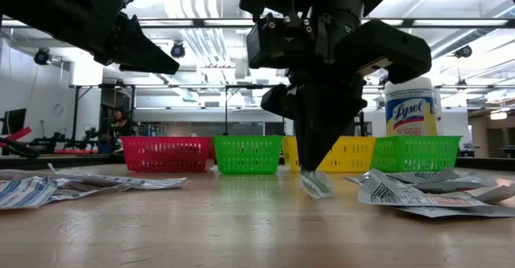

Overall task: Pick & Place First Aid Supplies
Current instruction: Put the green bandage into the right green basket

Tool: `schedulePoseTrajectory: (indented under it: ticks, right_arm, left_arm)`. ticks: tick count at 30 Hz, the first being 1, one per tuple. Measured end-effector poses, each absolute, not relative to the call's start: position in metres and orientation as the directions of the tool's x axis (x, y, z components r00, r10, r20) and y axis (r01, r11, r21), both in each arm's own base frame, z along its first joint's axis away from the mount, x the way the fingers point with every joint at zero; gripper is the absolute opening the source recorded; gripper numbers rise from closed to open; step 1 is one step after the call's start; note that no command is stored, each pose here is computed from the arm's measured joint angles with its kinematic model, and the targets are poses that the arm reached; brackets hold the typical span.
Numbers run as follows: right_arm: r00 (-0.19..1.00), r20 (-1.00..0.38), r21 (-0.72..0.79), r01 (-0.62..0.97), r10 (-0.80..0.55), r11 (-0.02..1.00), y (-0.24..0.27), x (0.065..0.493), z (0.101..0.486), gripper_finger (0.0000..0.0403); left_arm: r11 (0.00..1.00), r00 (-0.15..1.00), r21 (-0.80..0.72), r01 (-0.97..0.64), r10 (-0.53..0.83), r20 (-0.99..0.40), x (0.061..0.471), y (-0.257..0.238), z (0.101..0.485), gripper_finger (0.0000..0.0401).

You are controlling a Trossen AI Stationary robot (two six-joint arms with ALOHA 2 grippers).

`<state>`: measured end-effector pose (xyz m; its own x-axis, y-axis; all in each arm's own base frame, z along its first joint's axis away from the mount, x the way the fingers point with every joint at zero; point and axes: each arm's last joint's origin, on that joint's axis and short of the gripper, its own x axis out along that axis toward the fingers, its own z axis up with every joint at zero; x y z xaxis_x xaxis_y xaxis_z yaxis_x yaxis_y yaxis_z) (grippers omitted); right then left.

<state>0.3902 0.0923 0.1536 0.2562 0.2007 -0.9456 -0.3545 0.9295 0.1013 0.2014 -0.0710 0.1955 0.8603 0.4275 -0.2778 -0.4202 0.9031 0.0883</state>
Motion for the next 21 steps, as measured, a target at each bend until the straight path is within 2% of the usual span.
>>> schedulePoseTrajectory:
  ticks: [11,21]
  right_arm:
    - [0.251,-0.949,0.098,-0.341,0.191,0.935,0.0912,0.388,0.1494,0.0061]
    - [0.256,-0.948,0.092,-0.35,0.189,0.932,0.0914,0.3884,0.1493,0.0023]
  left_arm:
    - [0.903,0.86,0.088,-0.42,0.427,-0.278,0.2014,-0.071,0.1955,0.0181]
    - [0.903,0.86,0.088,-0.42,0.427,-0.278,0.2014,-0.071,0.1955,0.0181]
